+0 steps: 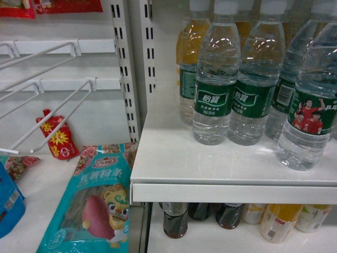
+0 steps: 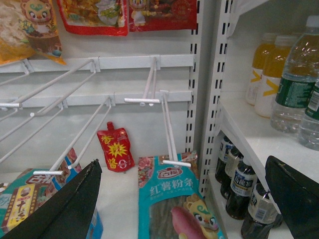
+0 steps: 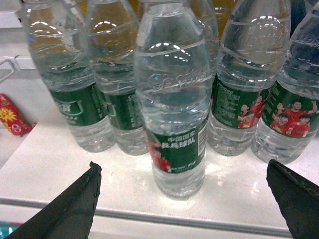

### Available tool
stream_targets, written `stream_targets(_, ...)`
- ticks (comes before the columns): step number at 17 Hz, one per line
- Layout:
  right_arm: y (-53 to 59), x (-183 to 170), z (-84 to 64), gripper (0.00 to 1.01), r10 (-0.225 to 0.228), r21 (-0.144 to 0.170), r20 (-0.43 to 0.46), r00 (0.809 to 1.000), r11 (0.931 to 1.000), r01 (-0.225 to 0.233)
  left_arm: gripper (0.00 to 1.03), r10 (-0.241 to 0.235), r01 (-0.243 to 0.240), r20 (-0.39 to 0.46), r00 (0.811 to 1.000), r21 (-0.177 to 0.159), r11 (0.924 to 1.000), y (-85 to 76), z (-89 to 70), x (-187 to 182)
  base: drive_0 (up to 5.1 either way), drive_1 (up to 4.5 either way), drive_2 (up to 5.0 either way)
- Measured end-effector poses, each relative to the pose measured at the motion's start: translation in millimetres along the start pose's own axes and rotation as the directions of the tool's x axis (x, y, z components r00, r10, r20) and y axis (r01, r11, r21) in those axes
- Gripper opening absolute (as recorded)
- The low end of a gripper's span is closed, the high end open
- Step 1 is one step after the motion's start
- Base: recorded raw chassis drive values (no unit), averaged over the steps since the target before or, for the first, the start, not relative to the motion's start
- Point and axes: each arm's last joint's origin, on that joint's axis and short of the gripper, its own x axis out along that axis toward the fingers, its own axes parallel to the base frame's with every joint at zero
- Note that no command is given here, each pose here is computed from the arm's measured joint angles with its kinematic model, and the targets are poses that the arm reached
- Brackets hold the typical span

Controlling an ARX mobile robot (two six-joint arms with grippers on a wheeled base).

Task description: Move water from second to third shelf

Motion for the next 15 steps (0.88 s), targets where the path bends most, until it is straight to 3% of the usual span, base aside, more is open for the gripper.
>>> stream_targets(4,2.3,-21,1.6,0.98,0.007,-0.002,0.015,1.0,1.0,-0.007,0.98,0.0,0.0,0.0,1.0,0.0,1.0,0.0,0.0,0,0.0,0.0,0.0)
stream_targets(11,-2.4,-74,6.9,0.98,-0.047,0.004,0.068,0.997,0.9989,0.047,0.98,0.0,0.0,0.0,1.0,0.0,1.0,0.0,0.0,0,0.0,0.0,0.0)
stream_targets(13,-7.0,-86,7.7,0.98,-0.079,0.013,0.078,0.994,0.9969,0.078,0.98,0.0,0.0,0.0,1.0,0.0,1.0,0.0,0.0,0,0.0,0.0,0.0)
stream_targets(15,-20.7,-98,7.1,0.98,-0.157,0.04,0.082,0.984,0.9872,0.154,0.98,0.0,0.0,0.0,1.0,0.0,1.0,0.0,0.0,0,0.0,0.0,0.0)
